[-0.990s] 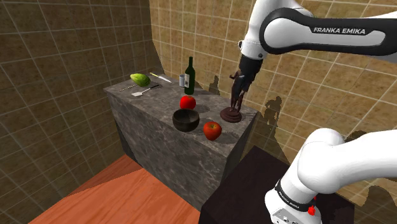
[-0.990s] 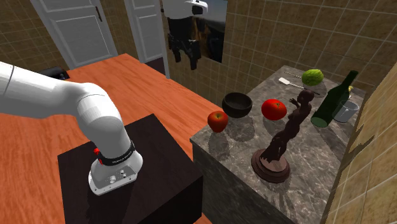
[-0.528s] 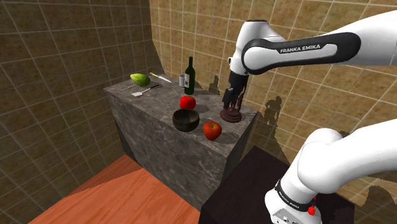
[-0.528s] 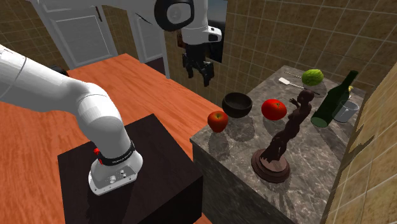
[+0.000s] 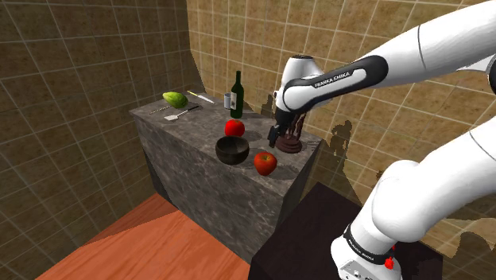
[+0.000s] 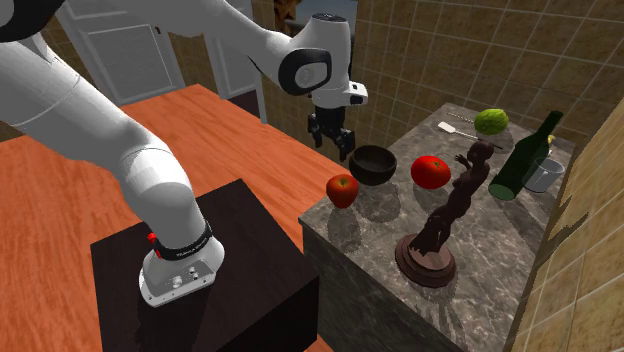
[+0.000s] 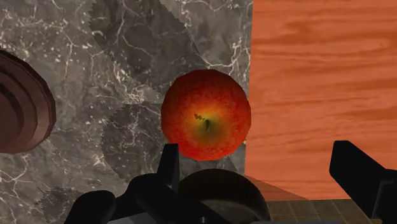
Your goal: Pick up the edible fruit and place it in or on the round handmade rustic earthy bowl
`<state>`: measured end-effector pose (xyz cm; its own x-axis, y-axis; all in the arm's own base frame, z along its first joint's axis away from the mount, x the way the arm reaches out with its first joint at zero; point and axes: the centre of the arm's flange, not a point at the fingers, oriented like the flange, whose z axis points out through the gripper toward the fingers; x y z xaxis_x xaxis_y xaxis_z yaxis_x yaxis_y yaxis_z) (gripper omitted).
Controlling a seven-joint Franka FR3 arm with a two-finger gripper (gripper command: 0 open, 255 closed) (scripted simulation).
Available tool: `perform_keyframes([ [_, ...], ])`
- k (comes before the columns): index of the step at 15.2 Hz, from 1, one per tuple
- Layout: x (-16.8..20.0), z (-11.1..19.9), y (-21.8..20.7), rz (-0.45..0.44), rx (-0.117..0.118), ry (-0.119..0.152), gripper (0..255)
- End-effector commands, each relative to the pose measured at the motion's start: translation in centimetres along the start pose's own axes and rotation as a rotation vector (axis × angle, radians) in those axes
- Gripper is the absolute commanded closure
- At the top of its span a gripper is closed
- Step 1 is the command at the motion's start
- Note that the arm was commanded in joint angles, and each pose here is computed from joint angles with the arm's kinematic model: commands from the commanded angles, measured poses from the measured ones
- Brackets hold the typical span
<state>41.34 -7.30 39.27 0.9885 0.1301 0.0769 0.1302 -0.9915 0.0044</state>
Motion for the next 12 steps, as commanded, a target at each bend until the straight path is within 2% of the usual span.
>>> perform_keyframes([
  [1,1.2,2.4,1.0,-0.007,0.003,0.004,0],
  [5,3.2,7.1,2.4,-0.021,0.011,0.008,0],
  [12,3.3,10.3,2.4,-0.021,0.011,0.008,0],
])
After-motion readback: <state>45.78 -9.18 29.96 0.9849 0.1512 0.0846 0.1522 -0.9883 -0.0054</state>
